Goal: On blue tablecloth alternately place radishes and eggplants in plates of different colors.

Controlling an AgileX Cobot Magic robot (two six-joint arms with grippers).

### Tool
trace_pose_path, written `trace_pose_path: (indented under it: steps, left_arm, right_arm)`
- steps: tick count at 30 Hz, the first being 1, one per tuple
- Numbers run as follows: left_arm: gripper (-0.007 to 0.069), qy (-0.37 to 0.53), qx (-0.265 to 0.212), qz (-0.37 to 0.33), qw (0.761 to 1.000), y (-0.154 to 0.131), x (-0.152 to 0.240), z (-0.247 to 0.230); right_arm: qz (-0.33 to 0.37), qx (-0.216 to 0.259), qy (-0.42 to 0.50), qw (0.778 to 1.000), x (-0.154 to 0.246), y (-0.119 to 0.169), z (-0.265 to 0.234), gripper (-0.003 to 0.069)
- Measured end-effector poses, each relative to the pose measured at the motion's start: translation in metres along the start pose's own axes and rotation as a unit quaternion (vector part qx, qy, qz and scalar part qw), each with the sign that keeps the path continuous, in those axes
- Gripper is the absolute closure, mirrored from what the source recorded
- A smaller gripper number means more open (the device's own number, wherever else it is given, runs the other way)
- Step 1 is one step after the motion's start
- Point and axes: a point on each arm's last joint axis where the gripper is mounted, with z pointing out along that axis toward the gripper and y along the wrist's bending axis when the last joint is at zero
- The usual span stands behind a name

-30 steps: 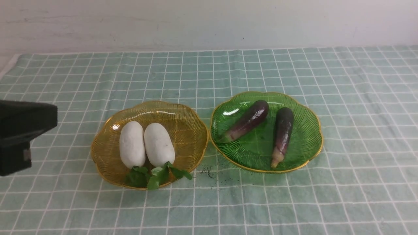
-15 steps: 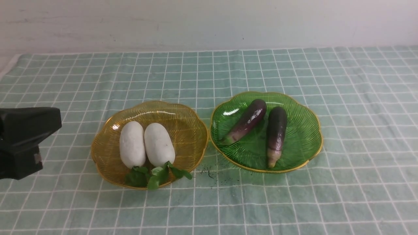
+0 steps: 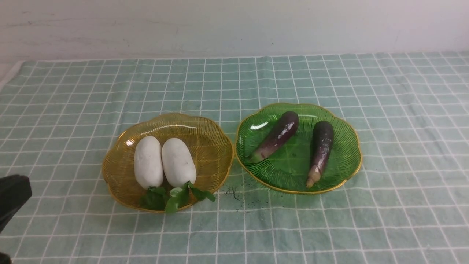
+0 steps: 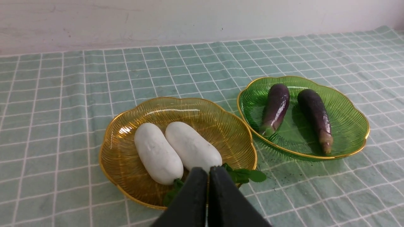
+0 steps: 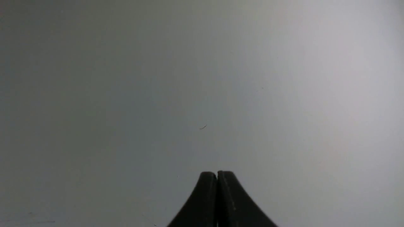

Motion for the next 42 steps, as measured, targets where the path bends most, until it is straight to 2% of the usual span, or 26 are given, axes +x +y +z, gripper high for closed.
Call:
trace_pose_path:
  steps: [12, 23, 26, 29, 35, 42]
  left_arm:
    - [0.0633, 0.004, 0.0, 0.0, 1.0, 0.0, 0.006, -0.003]
    - [0.0633, -0.005, -0.034, 0.048, 0.998, 0.008, 0.016, 0.0]
    - [0.0633, -0.044, -0.064, 0.052, 0.996, 0.014, 0.039, 0.002]
    - [0.0633, -0.065, -0.106, 0.046, 0.991, 0.022, 0.079, 0.007]
    - [0.0633, -0.001, -0.141, 0.028, 0.99, 0.033, 0.141, 0.028]
    - [0.0633, 0.012, -0.141, 0.025, 0.99, 0.034, 0.146, 0.029]
  right_arm:
    - [0.0, -0.001, 0.014, 1.0, 0.003, 0.0, 0.0, 0.0673]
    - [0.0, -0.001, 0.015, 1.0, 0.003, 0.0, 0.0, 0.0673]
    - [0.0, -0.001, 0.015, 1.0, 0.003, 0.0, 0.0, 0.0673]
    - [0.0, -0.001, 0.015, 1.0, 0.003, 0.0, 0.0, 0.0673]
    - [0.0, -0.001, 0.015, 1.0, 0.003, 0.0, 0.0, 0.0673]
    - [0.0, -0.001, 0.016, 1.0, 0.003, 0.0, 0.0, 0.0673]
